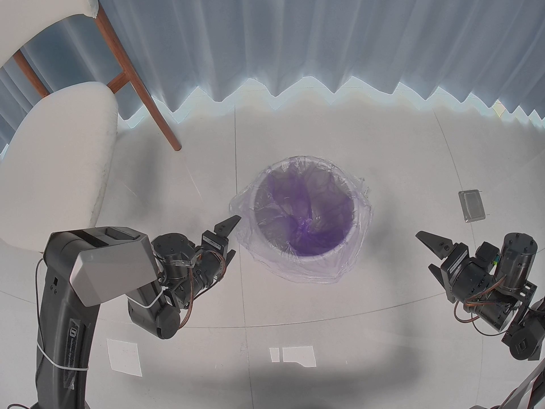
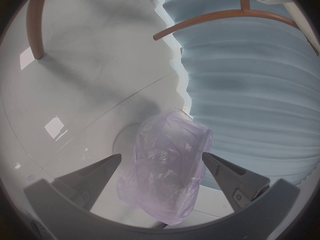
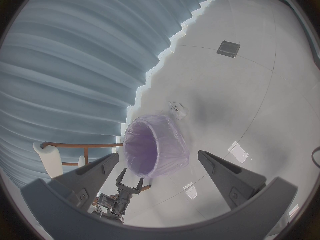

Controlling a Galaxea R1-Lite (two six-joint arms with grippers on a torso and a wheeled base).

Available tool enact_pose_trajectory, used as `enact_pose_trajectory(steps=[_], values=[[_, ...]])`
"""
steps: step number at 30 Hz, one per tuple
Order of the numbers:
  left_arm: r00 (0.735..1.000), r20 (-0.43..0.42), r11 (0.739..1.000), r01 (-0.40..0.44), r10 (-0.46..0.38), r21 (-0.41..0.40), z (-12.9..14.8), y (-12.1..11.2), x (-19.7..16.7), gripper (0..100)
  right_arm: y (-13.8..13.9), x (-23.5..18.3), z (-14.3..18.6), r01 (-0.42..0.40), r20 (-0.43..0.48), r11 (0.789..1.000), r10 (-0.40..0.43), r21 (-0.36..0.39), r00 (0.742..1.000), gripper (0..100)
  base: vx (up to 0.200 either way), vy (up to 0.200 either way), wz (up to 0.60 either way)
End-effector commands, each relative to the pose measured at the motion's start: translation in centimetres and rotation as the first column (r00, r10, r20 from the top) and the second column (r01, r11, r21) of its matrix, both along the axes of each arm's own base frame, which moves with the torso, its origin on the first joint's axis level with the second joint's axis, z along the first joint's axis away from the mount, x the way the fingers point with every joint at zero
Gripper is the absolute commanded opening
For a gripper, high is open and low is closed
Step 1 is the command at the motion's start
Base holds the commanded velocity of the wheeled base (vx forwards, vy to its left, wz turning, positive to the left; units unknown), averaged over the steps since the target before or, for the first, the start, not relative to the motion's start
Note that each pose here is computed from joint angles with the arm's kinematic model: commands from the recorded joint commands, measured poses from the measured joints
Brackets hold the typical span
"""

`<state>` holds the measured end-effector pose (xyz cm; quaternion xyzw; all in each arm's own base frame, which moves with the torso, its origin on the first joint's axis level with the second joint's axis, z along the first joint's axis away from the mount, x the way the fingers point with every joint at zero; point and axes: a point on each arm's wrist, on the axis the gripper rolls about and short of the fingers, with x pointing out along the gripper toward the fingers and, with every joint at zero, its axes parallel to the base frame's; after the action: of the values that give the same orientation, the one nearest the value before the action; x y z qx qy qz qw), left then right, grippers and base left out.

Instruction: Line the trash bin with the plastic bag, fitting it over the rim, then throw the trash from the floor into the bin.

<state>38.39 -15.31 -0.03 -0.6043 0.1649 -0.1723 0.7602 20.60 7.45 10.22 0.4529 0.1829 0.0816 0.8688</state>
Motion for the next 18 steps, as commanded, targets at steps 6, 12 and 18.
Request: enact_pose_trajectory(steps=[6, 12, 18], values=[[1.0, -0.001, 1.0, 0.008, -0.008, 0.006, -1.5, -0.5, 1.3, 0, 0.0, 0.1, -0.3, 0.0, -0.012, 1.0, 0.0, -0.004, 1.0, 100, 0.0, 0.0, 0.0], [1.0, 0.002, 1.0, -0.003, 0.003, 0.027, -1.9, -0.1, 1.5, 0, 0.1, 0.2, -0.9, -0.002, -0.037, 1.0, 0.001, -0.012, 0.999, 100, 0.0, 0.0, 0.0], [0.998, 0.054, 0.976, -0.025, 0.013, 0.218, -3.6, 1.3, 1.8, 0, 0.1, 0.3, -0.9, -0.001, -0.038, 1.0, 0.0, -0.014, 0.999, 100, 0.0, 0.0, 0.0]])
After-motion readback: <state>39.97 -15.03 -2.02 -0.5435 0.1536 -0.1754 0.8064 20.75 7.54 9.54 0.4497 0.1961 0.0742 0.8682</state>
